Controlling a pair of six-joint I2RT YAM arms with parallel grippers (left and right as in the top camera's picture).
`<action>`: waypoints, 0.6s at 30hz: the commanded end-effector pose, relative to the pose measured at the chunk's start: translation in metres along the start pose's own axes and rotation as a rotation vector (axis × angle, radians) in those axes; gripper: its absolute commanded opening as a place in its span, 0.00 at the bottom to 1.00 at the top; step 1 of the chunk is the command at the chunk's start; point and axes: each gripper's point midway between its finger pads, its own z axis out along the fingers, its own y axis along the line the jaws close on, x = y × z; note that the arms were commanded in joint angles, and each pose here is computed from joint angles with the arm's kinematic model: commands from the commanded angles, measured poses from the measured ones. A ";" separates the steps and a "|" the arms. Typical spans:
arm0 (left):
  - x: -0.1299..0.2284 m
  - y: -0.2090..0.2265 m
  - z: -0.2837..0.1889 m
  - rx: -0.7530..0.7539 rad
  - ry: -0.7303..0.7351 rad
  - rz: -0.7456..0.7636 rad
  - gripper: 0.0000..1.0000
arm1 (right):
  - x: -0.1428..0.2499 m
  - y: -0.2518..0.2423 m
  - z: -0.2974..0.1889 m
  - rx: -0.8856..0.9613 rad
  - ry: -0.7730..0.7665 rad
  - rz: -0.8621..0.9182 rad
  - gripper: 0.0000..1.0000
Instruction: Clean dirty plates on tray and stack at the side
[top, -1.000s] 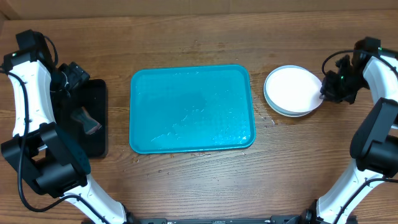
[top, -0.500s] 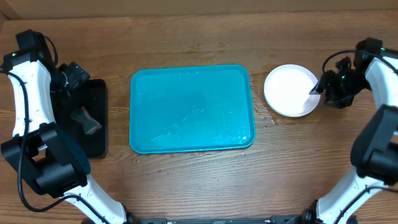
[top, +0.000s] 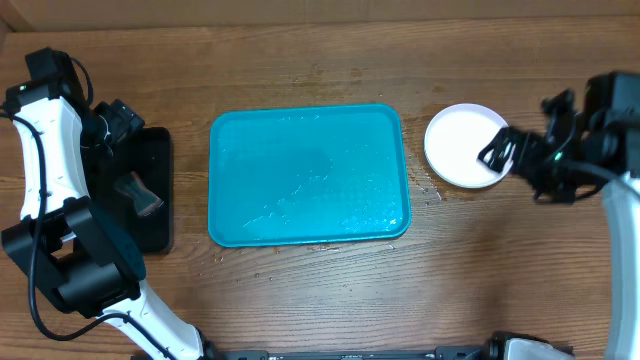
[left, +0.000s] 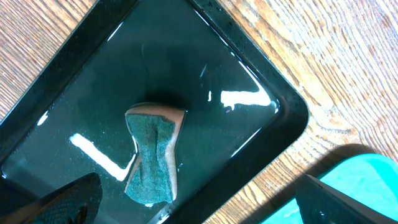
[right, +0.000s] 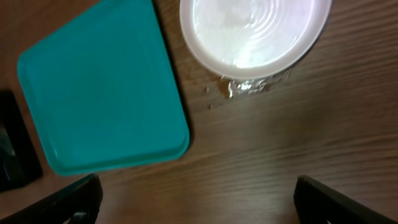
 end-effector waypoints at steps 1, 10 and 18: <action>-0.006 -0.003 -0.015 0.028 -0.032 -0.006 1.00 | 0.030 0.005 0.002 0.003 0.031 -0.035 1.00; -0.006 -0.003 -0.015 0.028 -0.032 -0.006 1.00 | 0.046 0.005 -0.002 0.007 0.069 -0.034 1.00; -0.006 -0.003 -0.015 0.028 -0.031 -0.006 1.00 | 0.047 0.005 -0.002 0.008 0.073 -0.033 1.00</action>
